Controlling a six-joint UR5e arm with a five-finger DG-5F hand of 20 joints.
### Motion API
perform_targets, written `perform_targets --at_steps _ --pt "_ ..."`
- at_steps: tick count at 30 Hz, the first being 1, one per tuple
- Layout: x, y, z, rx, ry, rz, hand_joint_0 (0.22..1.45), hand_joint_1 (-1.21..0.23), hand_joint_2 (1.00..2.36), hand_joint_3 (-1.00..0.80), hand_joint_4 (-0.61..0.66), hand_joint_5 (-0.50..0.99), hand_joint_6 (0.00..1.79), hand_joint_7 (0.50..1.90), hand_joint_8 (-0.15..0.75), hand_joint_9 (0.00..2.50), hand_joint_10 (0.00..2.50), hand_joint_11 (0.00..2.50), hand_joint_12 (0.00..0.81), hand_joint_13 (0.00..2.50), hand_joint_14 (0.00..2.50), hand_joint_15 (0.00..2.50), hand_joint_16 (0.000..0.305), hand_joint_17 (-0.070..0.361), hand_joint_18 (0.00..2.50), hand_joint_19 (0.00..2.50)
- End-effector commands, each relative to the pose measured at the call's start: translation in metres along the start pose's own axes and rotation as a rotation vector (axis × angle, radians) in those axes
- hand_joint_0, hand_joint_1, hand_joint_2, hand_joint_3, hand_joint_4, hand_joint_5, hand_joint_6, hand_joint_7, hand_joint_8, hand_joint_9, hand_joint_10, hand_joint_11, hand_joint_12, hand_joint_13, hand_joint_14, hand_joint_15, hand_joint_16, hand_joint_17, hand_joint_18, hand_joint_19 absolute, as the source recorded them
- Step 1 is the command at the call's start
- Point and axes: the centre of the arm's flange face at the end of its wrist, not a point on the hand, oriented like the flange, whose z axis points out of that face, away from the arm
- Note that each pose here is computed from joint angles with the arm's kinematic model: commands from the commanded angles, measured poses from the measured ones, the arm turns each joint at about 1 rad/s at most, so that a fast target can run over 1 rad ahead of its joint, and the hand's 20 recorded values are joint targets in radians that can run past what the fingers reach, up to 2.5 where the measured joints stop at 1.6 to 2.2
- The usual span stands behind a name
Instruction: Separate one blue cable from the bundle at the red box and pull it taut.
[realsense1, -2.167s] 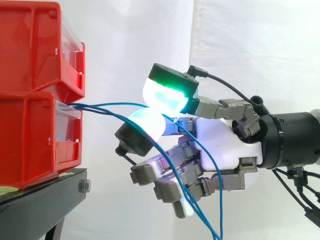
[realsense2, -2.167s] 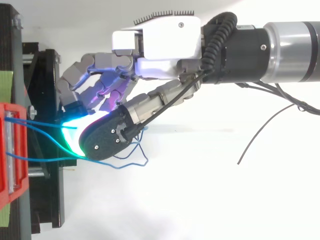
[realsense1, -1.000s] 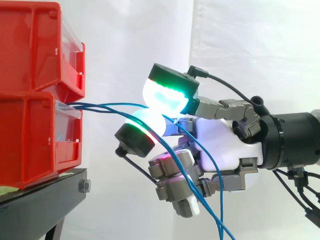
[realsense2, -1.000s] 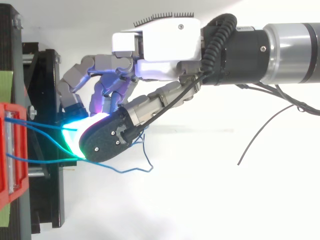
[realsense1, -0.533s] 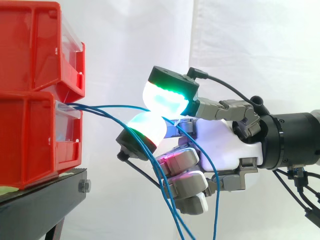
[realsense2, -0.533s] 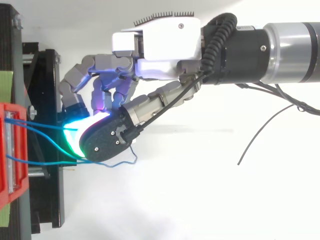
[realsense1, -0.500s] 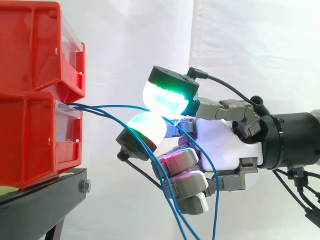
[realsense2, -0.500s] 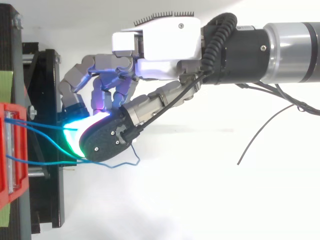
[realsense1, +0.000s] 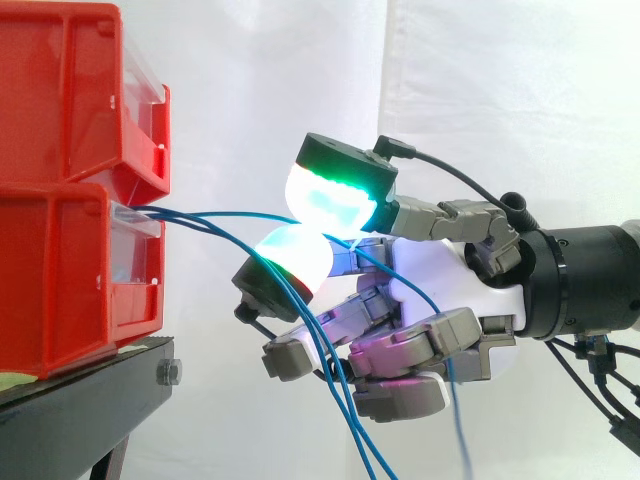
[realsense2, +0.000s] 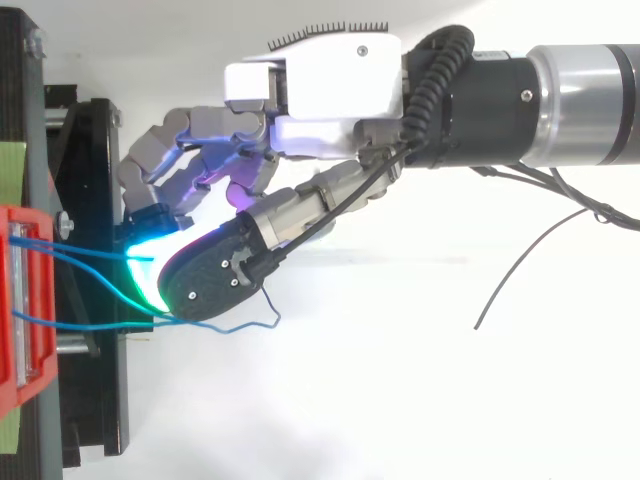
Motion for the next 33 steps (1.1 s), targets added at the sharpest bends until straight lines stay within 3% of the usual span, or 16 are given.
perform_targets --at_steps 1,6,10,12,14,16,18,20,21,23,24,33 --pt "-0.0007 0.0000 0.0000 0.000 -0.005 0.000 0.63 -0.70 1.02 -0.17 -0.04 -0.18 0.87 1.07 0.373 0.52 0.17 1.43 0.343 0.94 1.46 1.12 0.039 0.089 1.15 1.41" --pt "0.0004 0.0000 0.0002 0.000 -0.005 0.000 0.63 -0.70 1.02 -0.17 -0.05 -0.18 0.87 1.09 0.369 0.57 0.13 1.50 0.353 0.89 1.69 1.19 0.039 0.088 1.17 1.48" --pt "0.0004 0.0000 0.0002 0.000 -0.005 -0.002 0.63 -0.70 1.02 -0.17 -0.04 -0.18 0.87 1.09 0.373 0.56 0.40 1.45 0.358 0.80 2.07 1.21 0.038 0.086 1.22 1.60" --pt "0.0004 0.0000 0.0002 0.000 -0.005 0.000 0.64 -0.70 1.02 -0.17 -0.04 -0.18 0.87 1.09 0.368 0.52 0.78 1.39 0.365 0.73 2.35 1.26 0.037 0.083 1.27 1.72" --pt "0.0005 0.0000 0.0002 0.000 -0.003 0.000 0.64 -0.70 1.02 -0.17 -0.04 -0.18 0.87 1.09 0.368 0.50 0.98 1.35 0.374 0.69 2.48 1.28 0.037 0.083 1.28 1.76" --pt "0.0004 0.0000 0.0002 0.000 -0.005 0.000 0.64 -0.70 1.02 -0.17 -0.04 -0.18 0.87 1.09 0.368 0.47 1.27 1.31 0.371 0.66 2.50 1.31 0.037 0.083 1.29 1.79" --pt "0.0004 0.0002 0.0004 -0.001 -0.005 0.000 0.64 -0.70 1.02 -0.17 -0.04 -0.18 0.87 1.09 0.370 0.44 1.73 1.24 0.377 0.63 2.50 1.35 0.038 0.085 1.29 1.80" --pt "0.0019 0.0002 0.0006 -0.002 0.000 0.000 0.64 -0.70 1.02 -0.18 -0.04 -0.18 0.87 1.09 0.371 0.42 1.97 1.20 0.382 0.62 2.50 1.37 0.037 0.084 1.29 1.80" --pt "0.0008 0.0002 0.0004 -0.002 0.000 0.000 0.64 -0.70 1.02 -0.18 -0.04 -0.18 0.87 1.09 0.369 0.39 2.26 1.17 0.379 0.61 2.50 1.37 0.038 0.085 1.28 1.77" --pt "0.0008 0.0002 0.0004 -0.002 0.000 0.000 0.64 -0.70 1.02 -0.18 -0.04 -0.18 0.87 1.09 0.370 0.36 2.49 1.20 0.378 0.60 2.50 1.36 0.038 0.086 1.27 1.76" --pt "0.0008 0.0002 0.0004 -0.002 0.000 0.000 0.64 -0.70 1.02 -0.18 -0.04 -0.18 0.87 1.09 0.369 0.34 2.50 1.31 0.380 0.60 2.50 1.35 0.038 0.086 1.27 1.76" --pt "-0.0045 0.0000 -0.0009 -0.001 -0.002 -0.009 0.64 -0.70 1.02 -0.18 -0.05 -0.18 0.87 1.08 0.375 0.28 2.50 1.35 0.380 0.59 2.50 1.33 0.038 0.085 1.26 1.74"
